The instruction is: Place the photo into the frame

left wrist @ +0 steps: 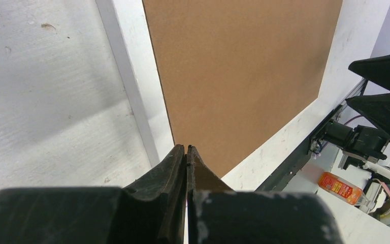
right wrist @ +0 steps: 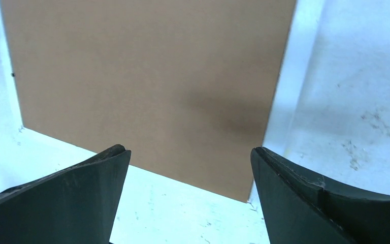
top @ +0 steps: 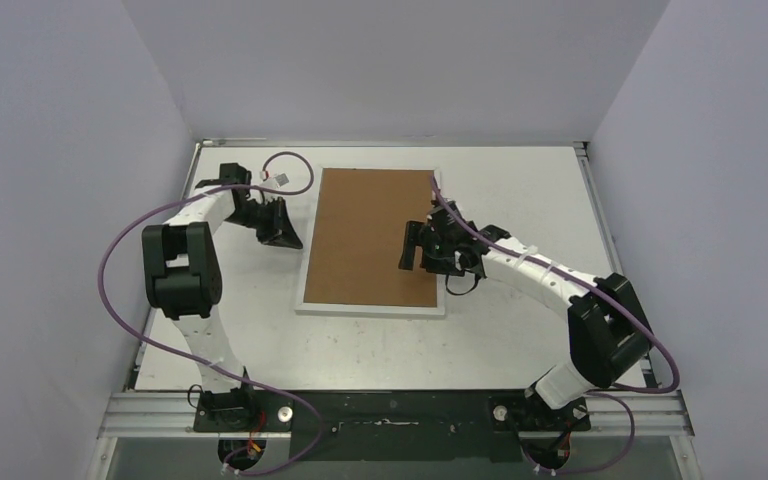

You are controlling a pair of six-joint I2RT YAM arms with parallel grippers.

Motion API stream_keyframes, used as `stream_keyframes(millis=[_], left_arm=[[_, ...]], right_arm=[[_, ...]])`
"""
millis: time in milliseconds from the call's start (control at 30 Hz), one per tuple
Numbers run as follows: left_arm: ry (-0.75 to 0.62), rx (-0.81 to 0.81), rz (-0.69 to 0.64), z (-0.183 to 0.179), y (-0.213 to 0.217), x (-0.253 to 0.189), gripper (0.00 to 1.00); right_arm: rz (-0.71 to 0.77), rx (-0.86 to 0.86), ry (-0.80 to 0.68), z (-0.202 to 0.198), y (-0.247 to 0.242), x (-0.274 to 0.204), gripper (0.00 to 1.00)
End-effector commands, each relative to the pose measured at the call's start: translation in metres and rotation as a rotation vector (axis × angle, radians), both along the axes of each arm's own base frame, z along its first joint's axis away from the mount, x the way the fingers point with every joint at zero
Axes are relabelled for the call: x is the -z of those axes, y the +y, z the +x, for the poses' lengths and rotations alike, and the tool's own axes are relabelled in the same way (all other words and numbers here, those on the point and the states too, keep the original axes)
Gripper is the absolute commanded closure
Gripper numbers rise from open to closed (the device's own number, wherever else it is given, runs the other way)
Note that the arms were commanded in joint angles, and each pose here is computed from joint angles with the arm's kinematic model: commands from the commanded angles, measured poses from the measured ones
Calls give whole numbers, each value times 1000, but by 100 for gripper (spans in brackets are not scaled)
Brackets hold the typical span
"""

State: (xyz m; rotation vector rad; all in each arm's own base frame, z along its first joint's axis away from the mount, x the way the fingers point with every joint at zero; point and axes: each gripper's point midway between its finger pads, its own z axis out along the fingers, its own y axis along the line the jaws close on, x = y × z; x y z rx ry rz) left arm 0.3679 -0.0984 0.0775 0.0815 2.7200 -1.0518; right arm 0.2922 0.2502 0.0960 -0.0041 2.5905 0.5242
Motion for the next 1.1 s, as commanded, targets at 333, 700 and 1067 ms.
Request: stream_keyframes(millis=[333,700,1067], left_arm=[[-7,-34,26,10,6,26,100],[-16,-45,83,14,14,45,100],[20,-45,81,9,5,56,100]], right_arm=[[55,55,47,-7,-15,21,7],[84,49,94,-12,-8,39,9],[120,68,108,-12,-6,42,9]])
